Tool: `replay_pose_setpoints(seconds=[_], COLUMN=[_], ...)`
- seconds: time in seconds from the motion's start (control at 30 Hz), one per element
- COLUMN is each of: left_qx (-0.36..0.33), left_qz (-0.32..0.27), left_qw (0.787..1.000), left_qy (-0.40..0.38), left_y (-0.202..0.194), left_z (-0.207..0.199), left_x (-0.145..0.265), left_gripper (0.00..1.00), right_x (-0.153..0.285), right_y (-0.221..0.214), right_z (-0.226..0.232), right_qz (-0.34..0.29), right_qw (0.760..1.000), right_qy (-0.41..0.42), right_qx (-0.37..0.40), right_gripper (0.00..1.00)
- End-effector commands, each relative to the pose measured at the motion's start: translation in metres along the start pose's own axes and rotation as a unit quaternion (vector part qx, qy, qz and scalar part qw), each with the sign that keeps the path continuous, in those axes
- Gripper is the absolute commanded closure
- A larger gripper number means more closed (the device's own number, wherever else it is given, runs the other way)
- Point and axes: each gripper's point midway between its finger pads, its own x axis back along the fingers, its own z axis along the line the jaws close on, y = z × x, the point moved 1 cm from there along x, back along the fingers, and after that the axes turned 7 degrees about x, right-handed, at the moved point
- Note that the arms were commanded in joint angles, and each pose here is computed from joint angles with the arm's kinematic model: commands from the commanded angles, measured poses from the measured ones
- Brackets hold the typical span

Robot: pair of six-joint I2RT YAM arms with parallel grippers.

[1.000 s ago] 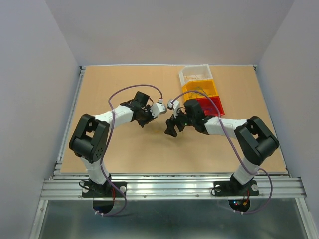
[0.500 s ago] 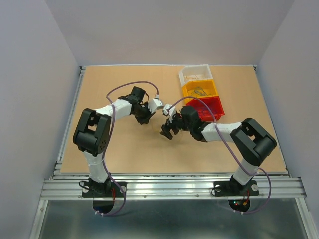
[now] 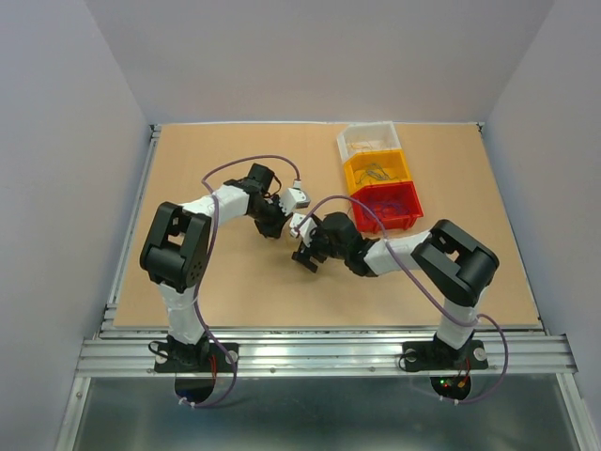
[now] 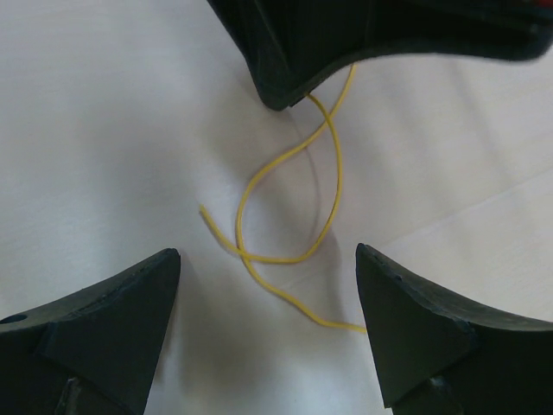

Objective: Untangle the cables

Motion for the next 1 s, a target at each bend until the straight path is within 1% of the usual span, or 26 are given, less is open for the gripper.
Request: replay_pose_setpoints(seconds=[0.0,0.07,0.1,0.17,0.2,0.23,0.27,0.3,0.4,0.47,0.5,0.57,0.6,0.63,0.7,0.73,0.77,0.8,0.83,0.87,0.9,0.93,0.97], left_qx=[-0.007,-0.007,-0.007,-0.007,-0.007,-0.007,-0.008,-0.008,-0.008,-0.008,-0.008,-0.007,-0.008,-0.008,-0.009,-0.009,-0.011,-0.011,0.006,0.005,0.009,0.020,0.020], left_qz=[-0.005,-0.003,-0.001,0.000,0.001,0.001,0.001,0.000,0.000,0.000,-0.001,0.000,-0.001,-0.002,-0.004,-0.006,-0.014,-0.024,-0.035,-0.065,-0.080,-0.100,-0.129], left_qw=[1.000,1.000,1.000,1.000,1.000,1.000,1.000,1.000,1.000,1.000,1.000,1.000,1.000,1.000,1.000,1.000,1.000,1.000,0.999,0.998,0.997,0.995,0.992], left_qy=[-0.018,-0.020,-0.023,-0.022,-0.024,-0.024,-0.024,-0.024,-0.023,-0.022,-0.021,-0.022,-0.023,-0.023,-0.022,-0.022,-0.020,-0.016,-0.006,0.003,0.004,0.012,-0.001], left_y=[0.009,0.009,0.008,0.007,0.007,0.007,0.008,0.007,0.007,0.008,0.009,0.008,0.008,0.009,0.010,0.010,0.014,0.017,0.018,0.029,0.033,0.034,0.043], left_z=[-0.005,-0.005,-0.006,-0.005,-0.005,-0.005,-0.005,-0.006,-0.006,-0.005,-0.005,-0.005,-0.006,-0.006,-0.005,-0.004,-0.004,-0.001,0.007,0.013,0.016,0.028,0.025], left_x=[0.005,0.004,0.004,0.003,0.003,0.003,0.004,0.004,0.004,0.005,0.005,0.005,0.005,0.005,0.007,0.007,0.010,0.014,0.020,0.032,0.039,0.053,0.066], left_gripper=[0.96,0.96,0.96,0.96,0.95,0.96,0.96,0.96,0.96,0.96,0.96,0.95,0.94,0.93,0.88,0.84,0.78,0.74,0.69,0.61,0.57,0.55,0.51], right_x=[-0.012,-0.017,-0.022,-0.030,-0.034,-0.038,-0.039,-0.038,-0.029,-0.023,-0.018,-0.014,-0.012,-0.010,-0.007,-0.006,-0.002,-0.001,0.002,0.005,0.006,0.008,0.009], right_y=[0.022,0.026,0.018,0.024,0.005,0.008,-0.003,-0.006,-0.008,-0.008,-0.010,-0.012,-0.016,-0.015,-0.016,-0.018,-0.011,-0.009,-0.005,0.007,0.011,0.017,0.021], right_z=[-0.015,-0.018,-0.014,-0.020,-0.014,-0.020,-0.016,-0.016,-0.008,-0.005,-0.003,-0.002,0.000,0.001,0.003,0.007,0.007,0.008,0.014,0.010,0.010,0.012,0.011], right_qz=[-0.018,-0.018,-0.001,0.010,0.049,0.059,0.080,0.087,0.091,0.094,0.101,0.108,0.118,0.119,0.120,0.119,0.109,0.103,0.092,0.073,0.065,0.054,0.046], right_qw=[0.998,0.998,0.999,0.999,0.998,0.998,0.997,0.996,0.996,0.995,0.995,0.994,0.993,0.993,0.992,0.992,0.993,0.994,0.994,0.996,0.997,0.997,0.997], right_qy=[-0.032,-0.033,-0.023,-0.020,-0.005,-0.014,-0.009,-0.010,0.005,0.009,0.011,0.012,0.016,0.017,0.019,0.028,0.032,0.036,0.049,0.045,0.045,0.050,0.051], right_qx=[0.045,0.046,0.043,0.042,0.031,0.027,0.020,0.016,0.007,0.003,-0.003,-0.009,-0.012,-0.014,-0.015,-0.017,-0.015,-0.014,-0.015,-0.014,-0.020,-0.022,-0.027], right_gripper=[0.13,0.14,0.16,0.25,0.33,0.39,0.43,0.46,0.47,0.53,0.62,0.72,0.83,0.87,0.91,0.91,0.92,0.94,0.94,0.95,0.96,0.98,0.99])
